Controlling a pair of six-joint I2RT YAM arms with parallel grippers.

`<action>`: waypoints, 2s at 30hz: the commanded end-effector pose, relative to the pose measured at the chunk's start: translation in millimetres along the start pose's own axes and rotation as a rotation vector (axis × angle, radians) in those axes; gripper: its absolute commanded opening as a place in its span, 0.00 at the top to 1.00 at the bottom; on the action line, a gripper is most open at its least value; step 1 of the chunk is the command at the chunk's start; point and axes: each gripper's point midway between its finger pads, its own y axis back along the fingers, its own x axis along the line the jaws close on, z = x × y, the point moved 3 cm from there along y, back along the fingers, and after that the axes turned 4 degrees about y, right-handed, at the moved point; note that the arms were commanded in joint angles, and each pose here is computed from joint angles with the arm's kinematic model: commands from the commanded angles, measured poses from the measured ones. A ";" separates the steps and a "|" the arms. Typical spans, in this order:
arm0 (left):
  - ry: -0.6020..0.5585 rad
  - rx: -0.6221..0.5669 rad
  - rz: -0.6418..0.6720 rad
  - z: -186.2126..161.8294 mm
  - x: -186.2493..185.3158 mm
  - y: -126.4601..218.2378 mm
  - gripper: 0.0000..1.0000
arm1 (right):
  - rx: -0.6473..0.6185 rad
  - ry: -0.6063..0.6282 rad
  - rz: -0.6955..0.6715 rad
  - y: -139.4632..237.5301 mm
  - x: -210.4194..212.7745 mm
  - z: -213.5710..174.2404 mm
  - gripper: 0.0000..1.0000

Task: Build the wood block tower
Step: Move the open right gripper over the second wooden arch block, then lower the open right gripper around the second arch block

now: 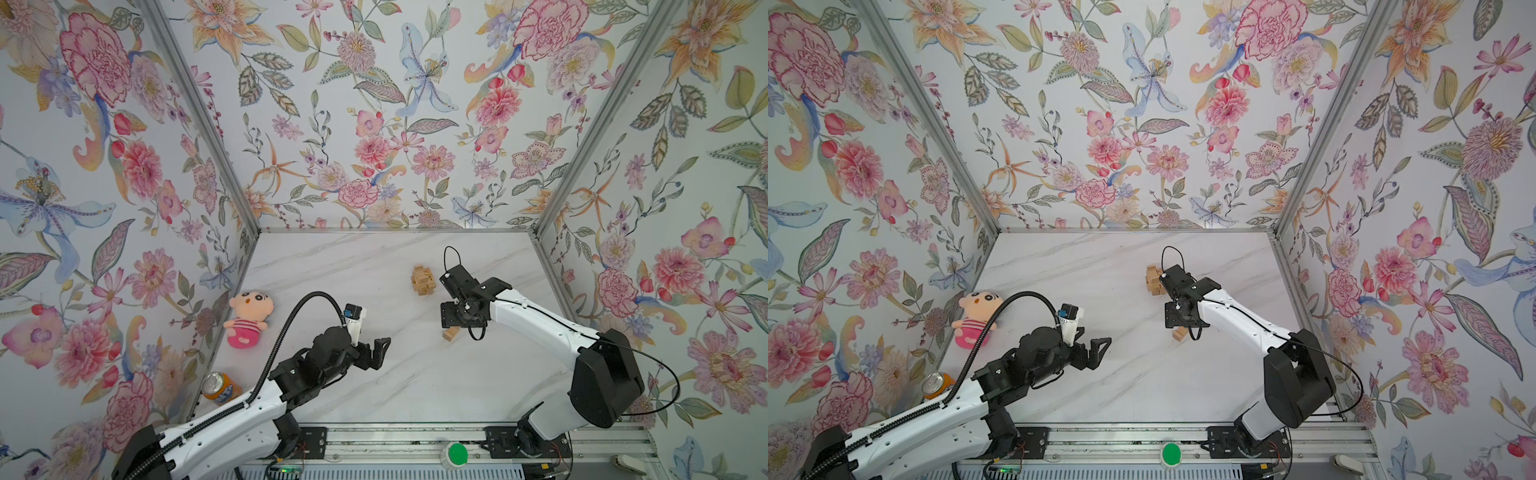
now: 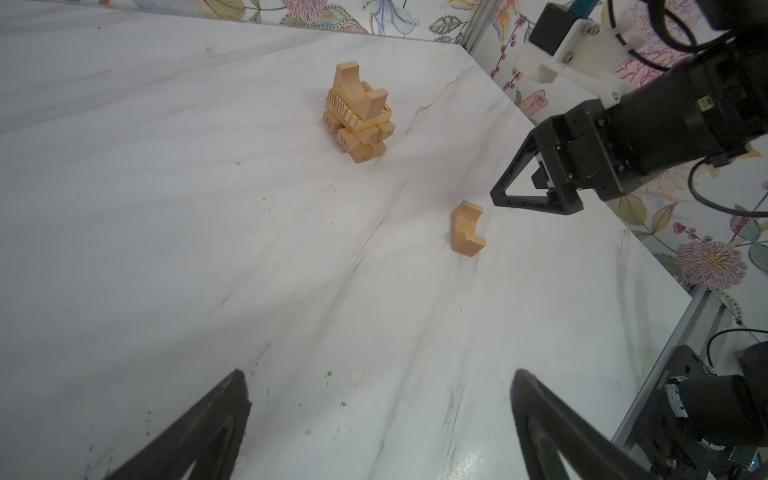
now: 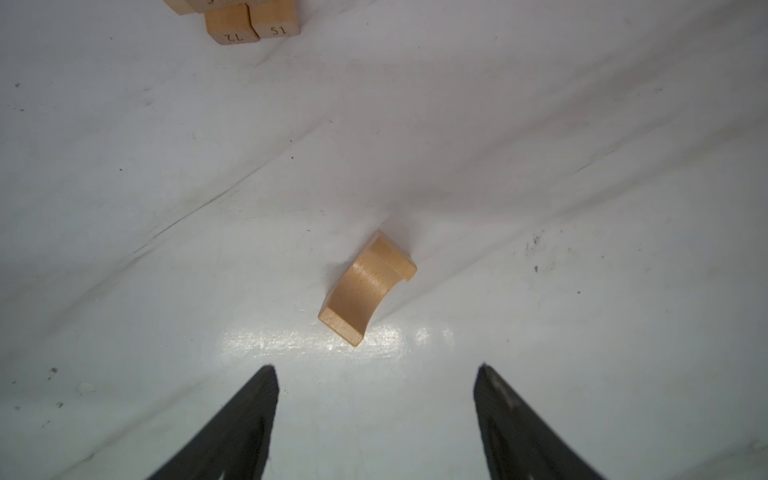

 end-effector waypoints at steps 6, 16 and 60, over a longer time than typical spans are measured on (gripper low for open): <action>0.049 -0.040 0.042 -8.7 2.9 7.5 0.01 | -0.112 -0.116 0.036 -4.0 8.0 3.1 0.17; -0.062 0.003 0.070 -11.8 2.1 -5.1 0.01 | -0.069 -0.174 -0.044 -29.4 2.2 -4.5 0.18; -0.040 0.020 0.067 3.7 23.5 -23.3 0.01 | 0.037 -0.113 -0.007 -47.6 -4.6 -28.4 0.35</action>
